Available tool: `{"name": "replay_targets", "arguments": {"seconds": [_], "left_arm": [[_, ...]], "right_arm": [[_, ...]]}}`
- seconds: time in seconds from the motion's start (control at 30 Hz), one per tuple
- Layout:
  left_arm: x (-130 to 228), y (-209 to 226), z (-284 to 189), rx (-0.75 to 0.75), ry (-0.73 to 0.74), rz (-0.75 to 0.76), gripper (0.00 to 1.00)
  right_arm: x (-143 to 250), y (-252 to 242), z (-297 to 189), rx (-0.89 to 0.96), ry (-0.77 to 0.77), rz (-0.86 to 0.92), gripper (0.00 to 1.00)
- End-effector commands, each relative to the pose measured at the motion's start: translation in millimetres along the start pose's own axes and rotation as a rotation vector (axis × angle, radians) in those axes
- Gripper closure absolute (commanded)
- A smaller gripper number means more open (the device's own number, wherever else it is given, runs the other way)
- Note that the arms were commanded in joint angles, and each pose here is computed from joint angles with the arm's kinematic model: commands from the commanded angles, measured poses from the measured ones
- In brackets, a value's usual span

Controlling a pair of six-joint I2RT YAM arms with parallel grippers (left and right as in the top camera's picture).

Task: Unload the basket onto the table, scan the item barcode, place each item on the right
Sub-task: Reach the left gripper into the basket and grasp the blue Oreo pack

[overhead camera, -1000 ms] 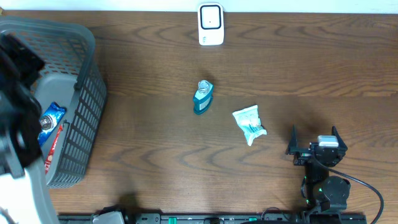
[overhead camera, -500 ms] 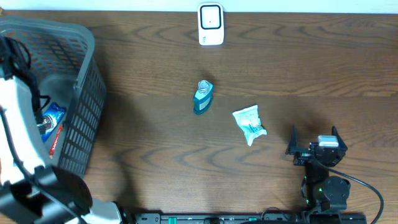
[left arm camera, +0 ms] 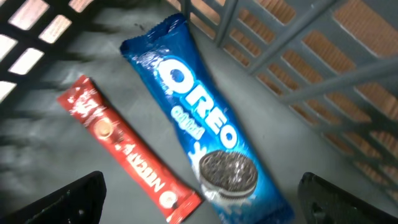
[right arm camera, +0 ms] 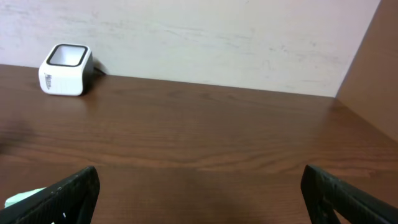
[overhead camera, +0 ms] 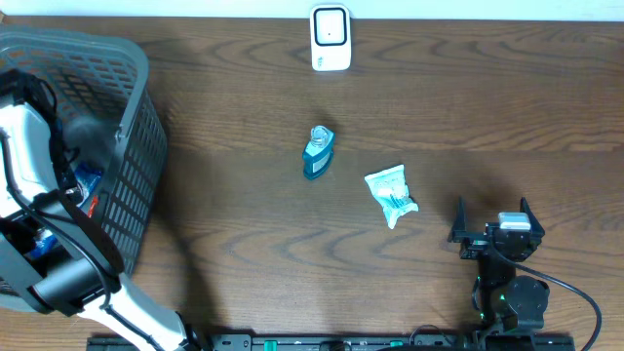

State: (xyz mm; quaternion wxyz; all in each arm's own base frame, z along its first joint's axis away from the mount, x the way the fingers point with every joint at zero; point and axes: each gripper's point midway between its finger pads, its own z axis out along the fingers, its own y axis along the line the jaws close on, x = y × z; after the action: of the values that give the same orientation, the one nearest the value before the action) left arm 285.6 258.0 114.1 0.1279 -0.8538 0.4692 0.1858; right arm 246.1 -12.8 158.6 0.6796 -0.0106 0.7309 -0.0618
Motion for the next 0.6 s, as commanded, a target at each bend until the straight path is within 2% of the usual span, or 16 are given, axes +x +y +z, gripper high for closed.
{"name": "replay_targets", "arguments": {"seconds": [0.0, 0.07, 0.27, 0.57], "left_arm": [[-6, 1, 17, -0.036, -0.034, -0.018, 0.01], [-4, -2, 27, -0.045, -0.033, 0.001, 0.02], [9, -22, 55, -0.026, -0.030, 0.213, 0.02], [33, -11, 96, -0.130, 0.009, 0.279, 0.02]], "right_arm": [[0, 1, 0, -0.003, -0.001, -0.014, 0.01], [0, 1, 0, -0.003, -0.001, -0.014, 0.01], [0, 1, 0, -0.003, -0.001, -0.014, 0.01], [0, 1, 0, -0.002, -0.002, -0.014, 0.01]]}}
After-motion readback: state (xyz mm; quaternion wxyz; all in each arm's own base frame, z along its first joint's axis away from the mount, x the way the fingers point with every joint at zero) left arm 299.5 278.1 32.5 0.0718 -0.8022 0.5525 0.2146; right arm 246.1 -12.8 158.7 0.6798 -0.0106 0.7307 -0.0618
